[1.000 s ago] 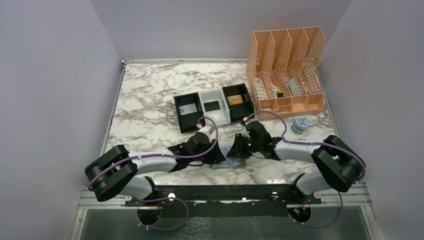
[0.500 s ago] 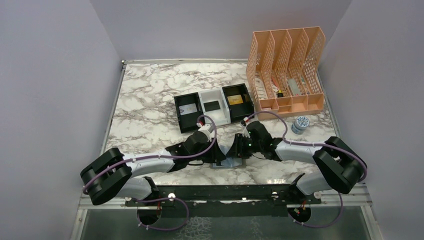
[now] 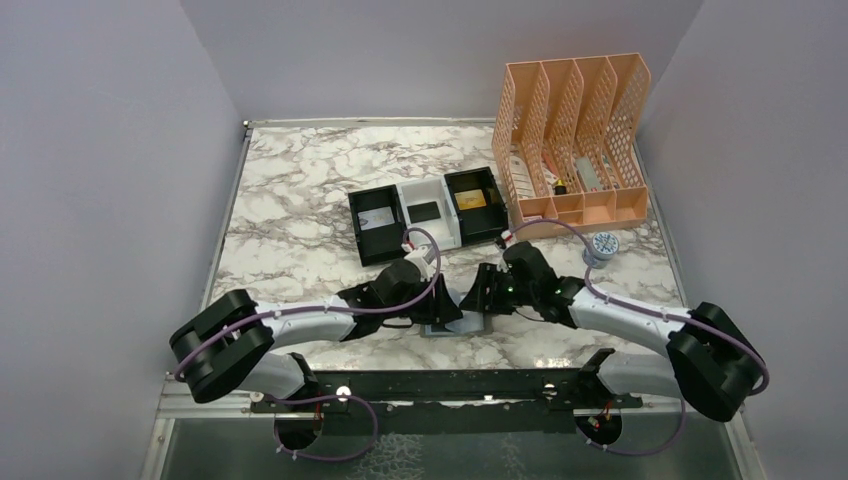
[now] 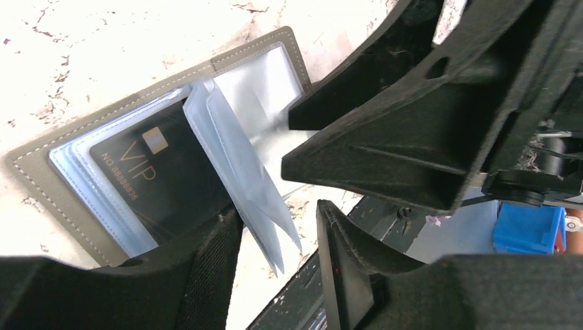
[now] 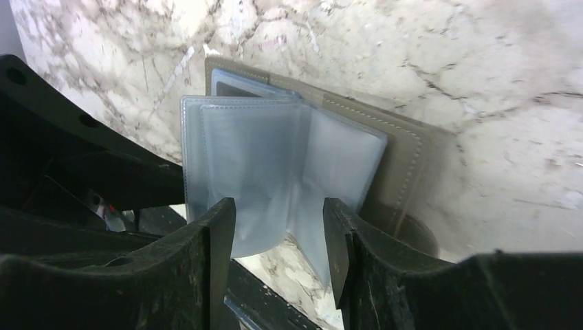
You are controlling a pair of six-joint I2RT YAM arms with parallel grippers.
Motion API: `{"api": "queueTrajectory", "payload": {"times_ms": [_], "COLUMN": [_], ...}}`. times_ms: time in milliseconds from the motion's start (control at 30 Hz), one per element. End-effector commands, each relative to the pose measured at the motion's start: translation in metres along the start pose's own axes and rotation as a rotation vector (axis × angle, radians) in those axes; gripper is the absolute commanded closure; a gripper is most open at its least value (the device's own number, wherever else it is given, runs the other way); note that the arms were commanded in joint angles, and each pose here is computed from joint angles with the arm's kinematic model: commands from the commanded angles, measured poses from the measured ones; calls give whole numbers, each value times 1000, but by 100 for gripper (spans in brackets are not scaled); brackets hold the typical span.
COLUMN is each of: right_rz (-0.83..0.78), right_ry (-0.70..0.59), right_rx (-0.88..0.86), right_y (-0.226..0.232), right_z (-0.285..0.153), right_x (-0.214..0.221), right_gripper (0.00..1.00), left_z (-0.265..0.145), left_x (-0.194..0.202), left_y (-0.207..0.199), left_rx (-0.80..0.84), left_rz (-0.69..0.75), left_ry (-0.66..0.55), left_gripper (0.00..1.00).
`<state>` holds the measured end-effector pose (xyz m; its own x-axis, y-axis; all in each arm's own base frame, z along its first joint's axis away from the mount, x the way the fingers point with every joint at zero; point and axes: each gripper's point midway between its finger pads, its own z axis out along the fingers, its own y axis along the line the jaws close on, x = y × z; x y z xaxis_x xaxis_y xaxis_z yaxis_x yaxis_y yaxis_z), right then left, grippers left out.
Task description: Take the credit cards out of the card holder
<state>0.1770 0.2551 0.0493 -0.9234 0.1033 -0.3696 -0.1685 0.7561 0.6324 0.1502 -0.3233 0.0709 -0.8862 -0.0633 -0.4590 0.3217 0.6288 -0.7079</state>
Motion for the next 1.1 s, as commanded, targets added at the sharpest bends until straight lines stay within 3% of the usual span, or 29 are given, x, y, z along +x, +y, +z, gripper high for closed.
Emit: {"api": "queueTrajectory", "payload": {"times_ms": [0,200,267,367,533,733,1067], "right_rz": [10,30,43,58,63,19,-53], "right_ry": [-115,-253,-310,-400,-472,-423,-184], "right_rx": [120,267,309,326,261,189,-31], "right_y": [-11,-28,-34,-36,-25,-11,25], "right_z": [-18,-48,-61,-79,-95,-89,-50], "right_x": [-22,-44,-51,-62,-69,-64,-32], "right_gripper": [49,49,49,49,47,48,60], "left_z": [6,16,19,27,46,42,11], "left_x": [-9,-15,-16,-11,4,-1,-12], "left_y": [-22,-38,-43,-48,-26,-30,-17], "left_rx": [78,125,141,158,93,107,58], "left_rz": [30,55,68,82,44,51,16], "left_ry": [-6,4,14,50,93,66,-60], "left_gripper": [54,63,61,50,49,48,44]}}
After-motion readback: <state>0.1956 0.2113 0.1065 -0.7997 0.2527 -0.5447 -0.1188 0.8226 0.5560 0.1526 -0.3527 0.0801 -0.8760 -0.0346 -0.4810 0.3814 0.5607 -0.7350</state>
